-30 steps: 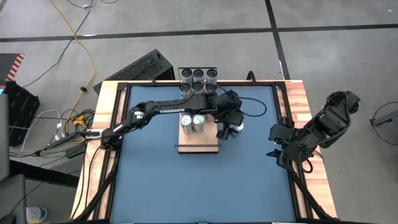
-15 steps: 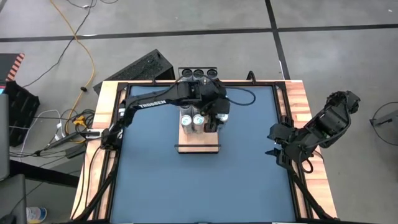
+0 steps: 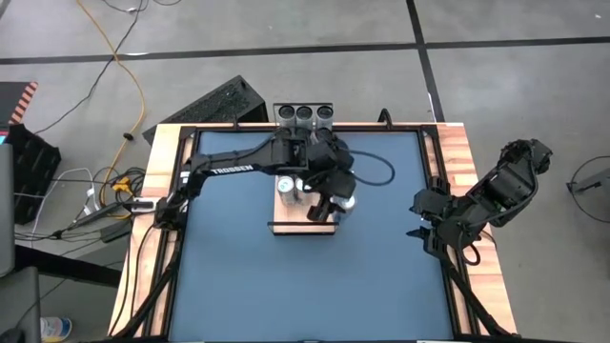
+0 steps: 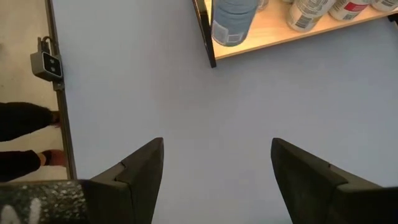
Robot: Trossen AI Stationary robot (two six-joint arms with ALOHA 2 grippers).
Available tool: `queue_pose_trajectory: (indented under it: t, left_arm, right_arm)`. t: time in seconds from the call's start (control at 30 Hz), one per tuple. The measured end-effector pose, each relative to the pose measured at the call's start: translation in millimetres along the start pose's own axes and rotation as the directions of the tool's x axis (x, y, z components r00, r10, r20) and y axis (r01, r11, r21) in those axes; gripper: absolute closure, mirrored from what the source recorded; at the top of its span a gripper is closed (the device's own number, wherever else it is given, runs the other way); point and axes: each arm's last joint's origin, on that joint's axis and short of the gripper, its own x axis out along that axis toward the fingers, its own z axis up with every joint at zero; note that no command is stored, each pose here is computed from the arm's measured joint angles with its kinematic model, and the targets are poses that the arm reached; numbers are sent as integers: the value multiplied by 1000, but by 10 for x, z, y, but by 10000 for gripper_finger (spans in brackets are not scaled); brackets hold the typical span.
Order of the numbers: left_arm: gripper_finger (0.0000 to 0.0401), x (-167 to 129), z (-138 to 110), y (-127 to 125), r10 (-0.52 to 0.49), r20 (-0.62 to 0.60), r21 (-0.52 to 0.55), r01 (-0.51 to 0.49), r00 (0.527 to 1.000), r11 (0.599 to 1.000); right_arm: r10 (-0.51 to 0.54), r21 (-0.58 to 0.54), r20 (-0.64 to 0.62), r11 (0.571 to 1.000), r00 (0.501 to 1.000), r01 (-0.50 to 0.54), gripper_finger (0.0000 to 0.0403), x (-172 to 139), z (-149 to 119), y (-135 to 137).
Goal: Place canned beverage on shelf
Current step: Put the blue soda can on the shelf
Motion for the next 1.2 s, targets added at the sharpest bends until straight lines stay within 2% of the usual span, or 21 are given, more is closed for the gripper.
queue_pose_trajectory:
  t: [0.33,0.43,0.53,0.6,0.67,0.77,0.93,1.2]
  left_arm:
    - [175,-41,-102,59,-25,-52,-17,25,998,1000]
    - [175,-274,-40,-13,-10,-51,47,12,999,999]
    - [175,-655,66,-44,80,0,97,-80,997,992]
    - [175,-897,49,-34,138,18,99,-139,990,985]
    - [175,-1003,-48,-6,176,16,88,-177,984,980]
    - [175,-996,-252,60,228,60,96,-233,972,968]
    - [174,-973,-459,176,229,268,130,-271,936,954]
    - [173,-850,-633,345,134,238,219,-188,962,958]
  right_arm:
    - [-12,-2,14,1000,1000,12,123,0,4,-3]
    - [-59,-1,70,998,996,59,123,3,19,-16]
    - [-144,1,127,989,981,145,123,68,20,-40]
    - [-184,5,136,983,974,185,123,128,21,-56]
    - [-214,13,118,977,970,214,123,198,21,-79]
    - [-257,26,86,966,963,256,123,308,18,-121]
    - [-300,75,37,952,953,296,123,447,52,-203]
    - [-325,145,1,936,946,321,123,499,131,-317]
